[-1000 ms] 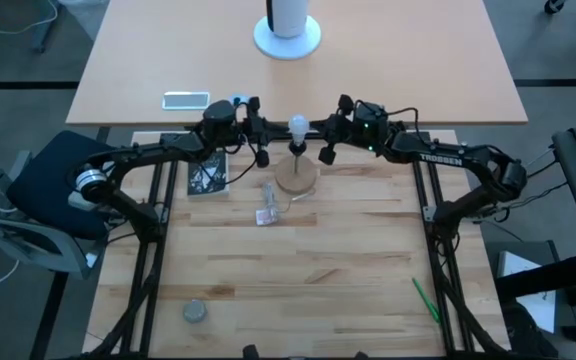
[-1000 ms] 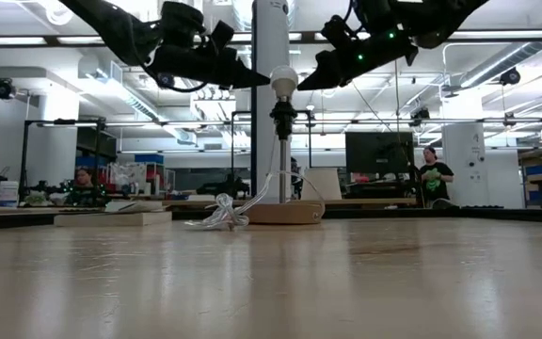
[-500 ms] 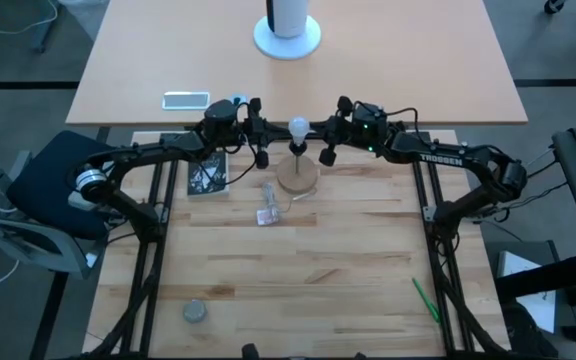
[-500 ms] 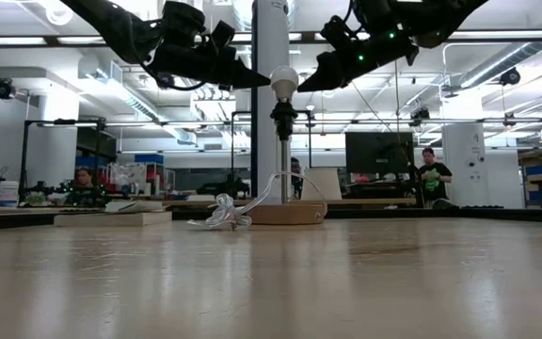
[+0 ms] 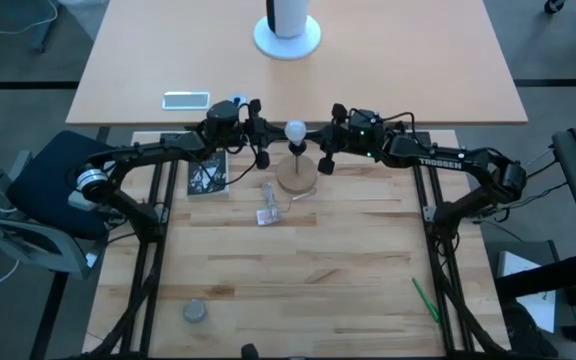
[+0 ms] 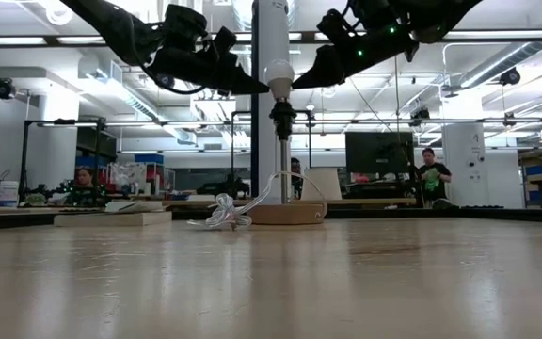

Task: Screw lightbulb
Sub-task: Insert the lightbulb into the black lamp

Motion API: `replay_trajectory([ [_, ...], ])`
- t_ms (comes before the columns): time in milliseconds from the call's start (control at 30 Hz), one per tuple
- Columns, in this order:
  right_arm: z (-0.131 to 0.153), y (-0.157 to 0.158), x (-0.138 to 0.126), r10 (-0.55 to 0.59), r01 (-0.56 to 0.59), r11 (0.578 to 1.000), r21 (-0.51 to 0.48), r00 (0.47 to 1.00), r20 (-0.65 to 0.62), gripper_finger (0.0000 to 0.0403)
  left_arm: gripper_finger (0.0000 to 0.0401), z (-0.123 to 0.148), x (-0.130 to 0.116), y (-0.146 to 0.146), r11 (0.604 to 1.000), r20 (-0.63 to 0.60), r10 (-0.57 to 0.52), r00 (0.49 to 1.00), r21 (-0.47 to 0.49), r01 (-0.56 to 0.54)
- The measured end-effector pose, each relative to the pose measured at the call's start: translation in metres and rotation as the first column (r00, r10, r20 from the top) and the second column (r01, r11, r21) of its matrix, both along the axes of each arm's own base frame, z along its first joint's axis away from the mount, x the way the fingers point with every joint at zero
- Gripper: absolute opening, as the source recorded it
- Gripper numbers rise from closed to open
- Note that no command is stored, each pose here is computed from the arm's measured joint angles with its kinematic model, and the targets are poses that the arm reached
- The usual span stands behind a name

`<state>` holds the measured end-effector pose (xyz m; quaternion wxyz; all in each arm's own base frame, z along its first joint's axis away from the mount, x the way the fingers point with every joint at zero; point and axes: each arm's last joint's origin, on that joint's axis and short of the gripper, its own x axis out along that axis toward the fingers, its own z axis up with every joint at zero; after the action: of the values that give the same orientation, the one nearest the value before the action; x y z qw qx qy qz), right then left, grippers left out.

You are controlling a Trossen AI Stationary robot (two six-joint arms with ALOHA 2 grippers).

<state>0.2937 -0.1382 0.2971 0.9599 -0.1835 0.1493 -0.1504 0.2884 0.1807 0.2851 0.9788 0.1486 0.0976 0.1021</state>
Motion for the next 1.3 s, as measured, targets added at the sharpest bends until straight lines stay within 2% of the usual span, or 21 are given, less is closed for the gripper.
replay_trajectory([
  [233, -0.002, -0.001, -0.002, -0.067, 0.067, 0.998, 0.0, 0.997, -0.031, 0.0, 0.0, 0.001, 0.0, 0.0, 1.0, 0.012, -0.002, 1.0, 0.008, 0.002],
  [500, -0.003, -0.002, -0.002, -0.086, 0.086, 0.996, -0.001, 0.995, -0.044, 0.0, 0.0, -0.001, -0.001, -0.001, 1.0, -0.011, 0.002, 1.0, -0.031, -0.002],
  [633, -0.002, -0.004, -0.007, -0.201, 0.198, 0.979, -0.046, 0.977, -0.069, 0.0, 0.0, 0.003, -0.008, -0.007, 0.997, -0.049, 0.0, 0.999, -0.073, -0.003],
  [733, 0.0, -0.008, -0.008, -0.244, 0.238, 0.967, -0.095, 0.968, -0.065, 0.0, 0.0, 0.015, -0.013, -0.012, 0.999, -0.009, -0.004, 1.0, -0.047, 0.004],
  [833, 0.005, -0.01, -0.008, -0.194, 0.19, 0.976, -0.106, 0.981, -0.019, 0.0, 0.0, 0.024, -0.012, -0.012, 1.0, 0.061, -0.008, 0.998, 0.005, 0.008],
  [967, 0.007, -0.008, -0.006, -0.118, 0.119, 0.988, -0.094, 0.993, 0.011, 0.0, 0.0, 0.025, -0.01, -0.01, 1.0, 0.081, -0.006, 0.997, 0.026, 0.004],
  [1300, 0.007, -0.005, -0.005, -0.101, 0.102, 0.991, -0.085, 0.995, 0.014, 0.0, 0.0, 0.02, -0.007, -0.011, 1.0, 0.067, -0.013, 0.998, 0.008, 0.012],
])
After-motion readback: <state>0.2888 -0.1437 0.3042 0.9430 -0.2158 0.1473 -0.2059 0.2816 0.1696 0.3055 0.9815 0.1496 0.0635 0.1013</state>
